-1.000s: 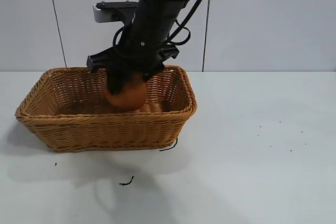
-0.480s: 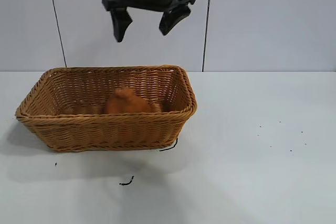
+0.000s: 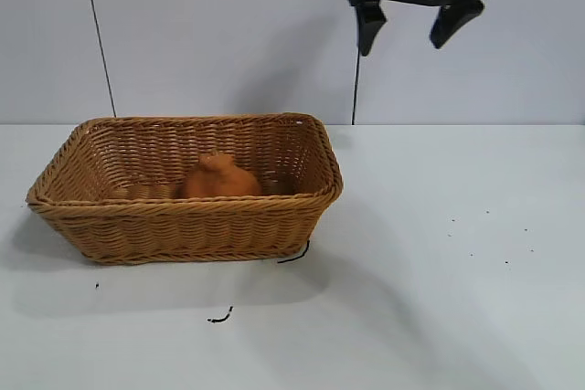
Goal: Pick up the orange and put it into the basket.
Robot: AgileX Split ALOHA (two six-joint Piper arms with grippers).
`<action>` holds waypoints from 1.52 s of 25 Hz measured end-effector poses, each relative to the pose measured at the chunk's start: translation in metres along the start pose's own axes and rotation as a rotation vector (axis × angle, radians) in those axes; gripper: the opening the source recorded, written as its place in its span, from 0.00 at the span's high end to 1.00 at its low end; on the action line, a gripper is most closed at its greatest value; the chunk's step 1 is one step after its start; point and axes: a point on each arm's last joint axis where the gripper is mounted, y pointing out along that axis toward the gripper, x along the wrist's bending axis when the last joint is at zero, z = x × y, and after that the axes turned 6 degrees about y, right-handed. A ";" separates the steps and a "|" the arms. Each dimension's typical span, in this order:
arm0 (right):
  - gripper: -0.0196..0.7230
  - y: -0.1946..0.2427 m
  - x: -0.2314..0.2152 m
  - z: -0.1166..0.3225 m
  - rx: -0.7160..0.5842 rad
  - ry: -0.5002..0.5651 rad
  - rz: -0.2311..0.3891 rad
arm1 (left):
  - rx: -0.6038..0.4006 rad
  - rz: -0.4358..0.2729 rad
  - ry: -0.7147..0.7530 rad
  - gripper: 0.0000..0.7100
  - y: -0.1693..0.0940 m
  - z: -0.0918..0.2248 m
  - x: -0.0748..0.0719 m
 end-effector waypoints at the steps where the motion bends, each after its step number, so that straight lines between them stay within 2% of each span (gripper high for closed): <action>1: 0.04 0.000 -0.006 0.001 0.020 0.013 0.008 | 0.000 0.000 0.000 0.10 0.000 0.000 0.000; 7: 0.04 0.006 -0.027 0.009 0.082 0.051 0.033 | 0.001 0.000 0.000 0.10 0.000 0.000 0.000; 12: 0.04 0.000 -0.032 0.039 0.176 0.036 0.041 | 0.001 0.000 0.000 0.10 0.000 0.000 0.000; 18: 0.04 -0.037 -0.037 0.102 0.293 0.021 0.027 | 0.001 0.000 0.000 0.10 0.000 0.000 0.000; 23: 0.04 -0.080 -0.043 0.161 0.319 0.027 0.013 | 0.001 0.000 0.000 0.10 0.000 0.000 0.000; 32: 0.04 -0.145 -0.056 0.275 0.228 0.009 -0.005 | 0.001 0.000 0.000 0.10 0.000 0.000 0.000; 38: 0.04 -0.159 -0.064 0.345 -0.016 0.001 -0.034 | 0.001 0.000 0.000 0.10 0.000 0.000 0.000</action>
